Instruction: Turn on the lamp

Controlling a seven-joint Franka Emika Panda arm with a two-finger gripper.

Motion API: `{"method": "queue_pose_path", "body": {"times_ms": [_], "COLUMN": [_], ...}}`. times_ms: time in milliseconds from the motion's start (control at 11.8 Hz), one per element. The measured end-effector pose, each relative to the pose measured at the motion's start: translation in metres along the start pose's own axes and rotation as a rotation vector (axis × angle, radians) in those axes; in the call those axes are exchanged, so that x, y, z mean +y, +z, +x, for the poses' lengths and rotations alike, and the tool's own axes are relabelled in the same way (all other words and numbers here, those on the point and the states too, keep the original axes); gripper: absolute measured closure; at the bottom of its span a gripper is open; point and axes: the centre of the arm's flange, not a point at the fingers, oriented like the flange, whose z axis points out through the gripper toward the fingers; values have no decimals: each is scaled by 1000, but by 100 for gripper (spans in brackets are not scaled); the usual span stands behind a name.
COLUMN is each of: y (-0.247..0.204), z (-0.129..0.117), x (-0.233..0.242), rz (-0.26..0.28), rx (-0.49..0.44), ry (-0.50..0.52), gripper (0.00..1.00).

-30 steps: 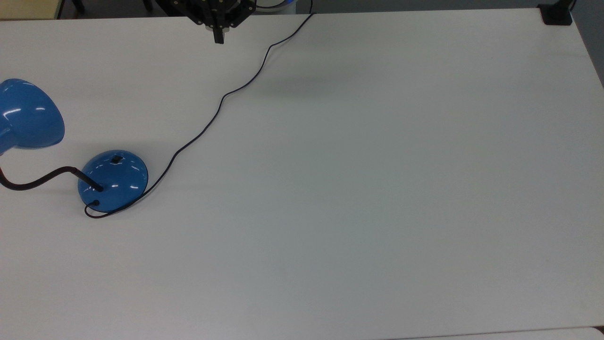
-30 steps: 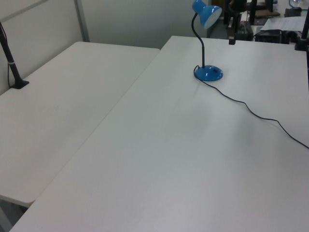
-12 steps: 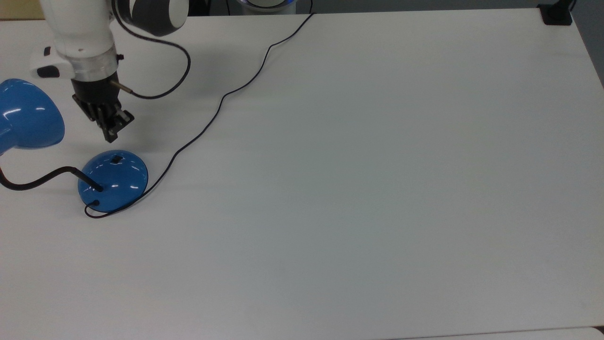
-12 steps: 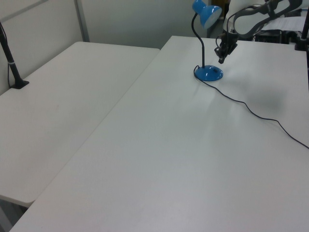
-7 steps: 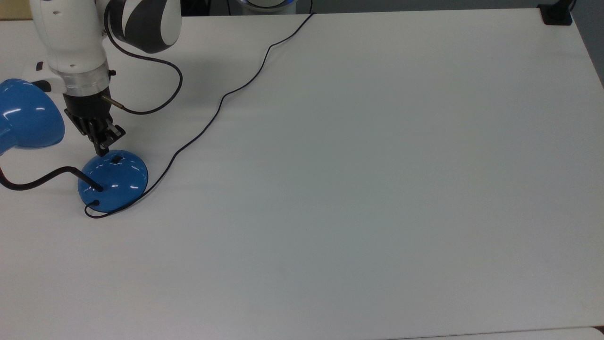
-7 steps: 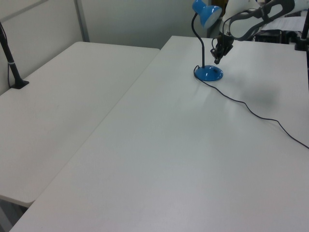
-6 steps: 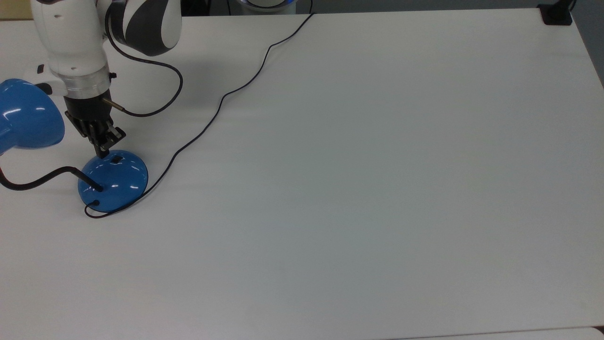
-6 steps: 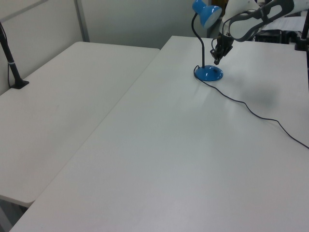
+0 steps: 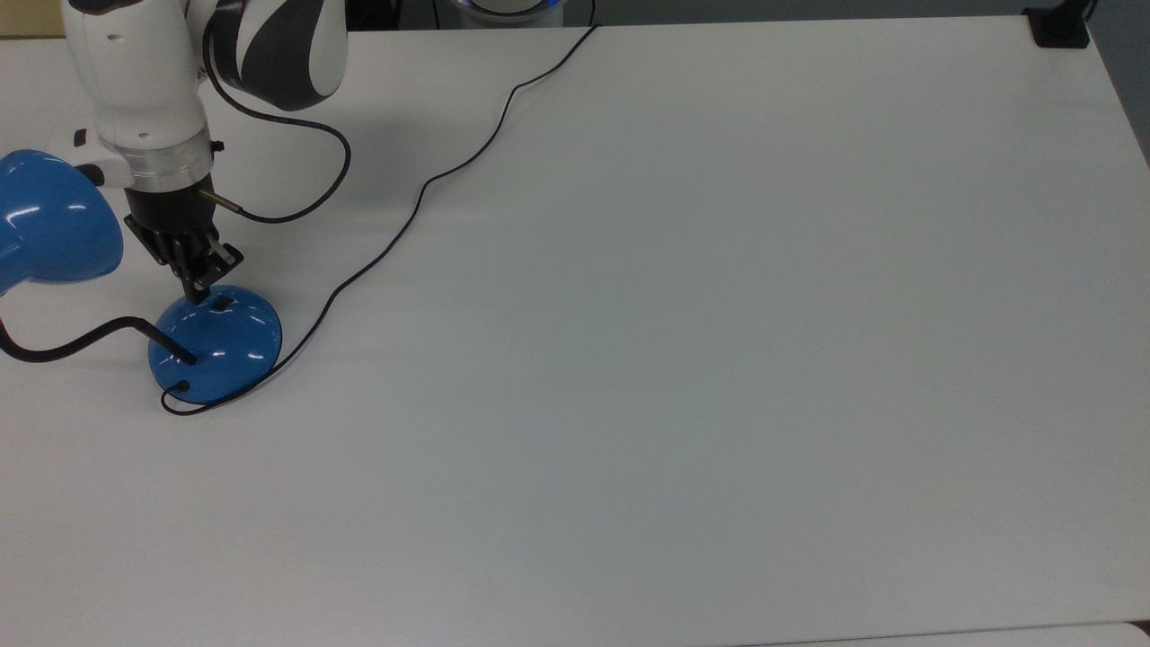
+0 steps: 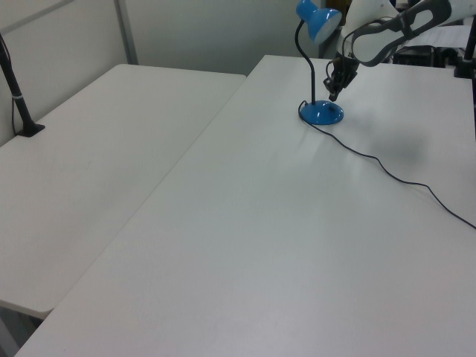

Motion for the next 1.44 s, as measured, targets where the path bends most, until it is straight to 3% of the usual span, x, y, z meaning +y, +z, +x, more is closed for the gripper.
{"method": "queue_pose_path", "body": {"times_ms": [1436], "y": [13], "z": [-6], "x": [-13], "rz": [2], "rx": [-29], "ry": [-73], "gripper": [99]}}
